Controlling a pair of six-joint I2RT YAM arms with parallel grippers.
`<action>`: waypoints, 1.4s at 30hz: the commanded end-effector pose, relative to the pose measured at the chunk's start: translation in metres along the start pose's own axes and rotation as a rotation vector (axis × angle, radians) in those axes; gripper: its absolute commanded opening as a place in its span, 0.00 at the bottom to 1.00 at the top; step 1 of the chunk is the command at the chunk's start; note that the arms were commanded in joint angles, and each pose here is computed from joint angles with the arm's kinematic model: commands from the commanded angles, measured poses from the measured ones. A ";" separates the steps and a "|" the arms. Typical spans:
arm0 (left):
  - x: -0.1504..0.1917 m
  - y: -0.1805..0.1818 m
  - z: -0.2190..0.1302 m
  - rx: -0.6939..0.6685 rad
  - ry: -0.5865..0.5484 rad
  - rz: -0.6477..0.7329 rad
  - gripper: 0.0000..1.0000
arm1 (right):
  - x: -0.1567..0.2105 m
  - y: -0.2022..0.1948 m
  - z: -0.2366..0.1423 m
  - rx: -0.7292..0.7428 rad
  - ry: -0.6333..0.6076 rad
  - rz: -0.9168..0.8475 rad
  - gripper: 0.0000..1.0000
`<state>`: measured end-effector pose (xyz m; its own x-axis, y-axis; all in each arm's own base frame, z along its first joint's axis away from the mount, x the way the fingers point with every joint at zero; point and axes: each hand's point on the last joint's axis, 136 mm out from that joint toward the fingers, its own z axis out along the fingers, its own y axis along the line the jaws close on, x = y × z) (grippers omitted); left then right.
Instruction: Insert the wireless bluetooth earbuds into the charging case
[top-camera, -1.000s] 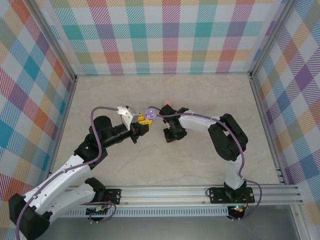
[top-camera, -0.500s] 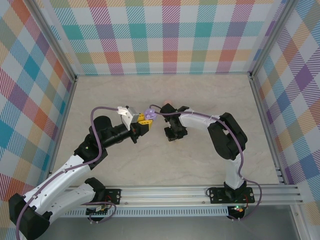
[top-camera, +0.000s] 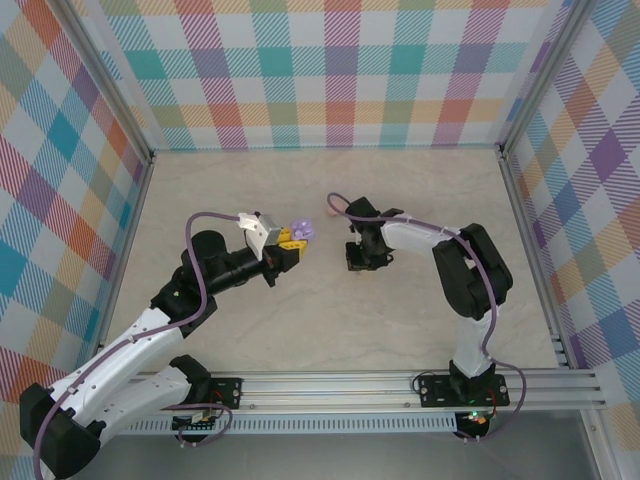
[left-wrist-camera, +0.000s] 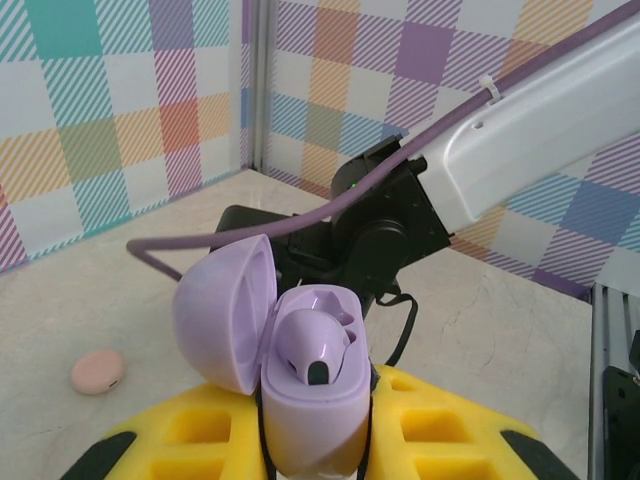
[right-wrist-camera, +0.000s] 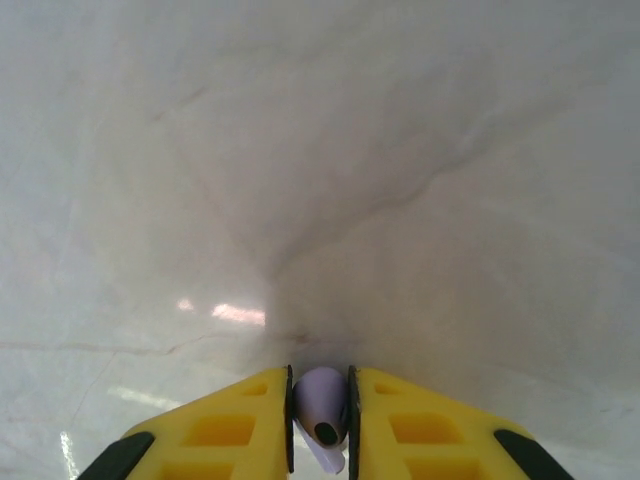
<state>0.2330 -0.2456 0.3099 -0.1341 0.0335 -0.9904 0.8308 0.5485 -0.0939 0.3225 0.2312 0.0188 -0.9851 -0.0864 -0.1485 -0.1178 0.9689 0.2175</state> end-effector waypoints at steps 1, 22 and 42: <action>-0.010 -0.001 0.000 0.015 -0.027 0.009 0.22 | -0.011 -0.004 -0.008 -0.029 -0.043 0.084 0.22; -0.007 -0.001 0.003 0.021 -0.019 -0.003 0.22 | -0.017 -0.016 -0.004 0.090 0.026 -0.157 0.45; -0.006 0.000 0.002 0.011 -0.024 -0.008 0.22 | -0.008 -0.004 0.004 0.144 0.143 -0.365 0.42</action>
<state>0.2348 -0.2489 0.3039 -0.1532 0.0428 -0.9873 0.8340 0.5415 -0.1059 0.3370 0.2289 0.0189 -0.9014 -0.4214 -0.0999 -0.4271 0.9032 0.0438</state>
